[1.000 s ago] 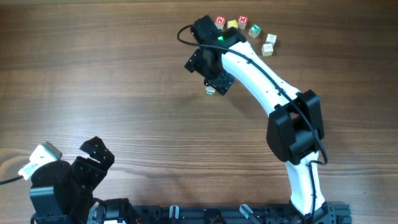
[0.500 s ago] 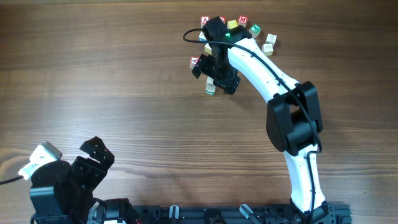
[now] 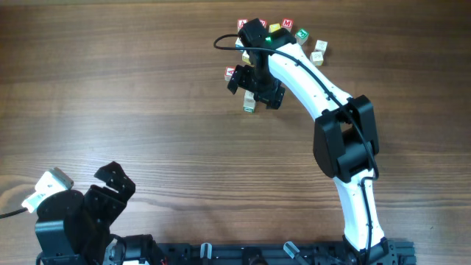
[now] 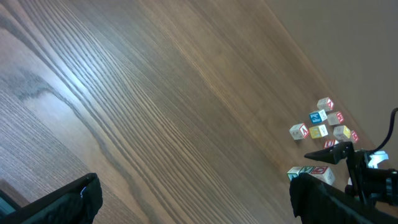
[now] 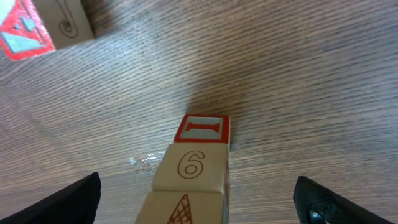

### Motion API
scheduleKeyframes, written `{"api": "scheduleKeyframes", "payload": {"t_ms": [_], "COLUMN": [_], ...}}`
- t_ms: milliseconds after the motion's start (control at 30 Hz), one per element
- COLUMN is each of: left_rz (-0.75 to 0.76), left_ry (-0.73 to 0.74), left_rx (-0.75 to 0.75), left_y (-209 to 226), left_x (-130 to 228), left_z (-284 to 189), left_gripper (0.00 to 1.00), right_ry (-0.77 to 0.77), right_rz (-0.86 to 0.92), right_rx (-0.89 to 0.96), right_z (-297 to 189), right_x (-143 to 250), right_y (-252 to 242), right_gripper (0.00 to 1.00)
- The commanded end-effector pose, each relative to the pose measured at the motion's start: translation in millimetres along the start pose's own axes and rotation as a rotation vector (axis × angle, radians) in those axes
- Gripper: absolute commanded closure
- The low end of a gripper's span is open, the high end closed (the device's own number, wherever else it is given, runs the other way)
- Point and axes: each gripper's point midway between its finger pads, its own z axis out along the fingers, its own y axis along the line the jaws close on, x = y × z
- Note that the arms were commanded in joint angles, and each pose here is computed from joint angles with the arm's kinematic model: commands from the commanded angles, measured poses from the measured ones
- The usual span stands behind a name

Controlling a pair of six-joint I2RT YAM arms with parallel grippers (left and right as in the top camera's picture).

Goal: Form a tower

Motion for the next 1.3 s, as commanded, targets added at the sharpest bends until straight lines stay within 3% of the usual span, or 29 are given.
{"api": "scheduleKeyframes", "payload": {"t_ms": [0,367,500,767,867,1067,1267], "left_rz": [0.000,0.000,0.000,0.000,0.000,0.000,0.000], "left_ry": [0.004,0.004,0.004,0.004,0.004,0.004,0.004], "left_rx": [0.013,0.013,0.013,0.013,0.013,0.013,0.013], "left_y": [-2,-2,-2,-2,-2,-2,-2], "left_x": [1,1,1,1,1,1,1], "left_z": [-1,-1,-1,-1,-1,-1,-1], "left_gripper": [0.00,0.00,0.00,0.00,0.00,0.00,0.00], "right_ry": [-0.056,-0.058,-0.072,-0.045,-0.046,-0.052,-0.050], "right_rz": [-0.054,-0.088,-0.094,-0.089,-0.088,-0.088,-0.082], "right_rx": [0.003,0.083,0.086,0.115,0.115,0.108,0.109], "right_z": [-8,14,16,34,36,37,37], "right_x": [-15,-9,-5,-4,-4,-6,-6], "right_y": [5,1,7,1,2,3,3], "right_gripper": [0.03,0.05,0.20,0.23,0.34,0.43,0.61]}}
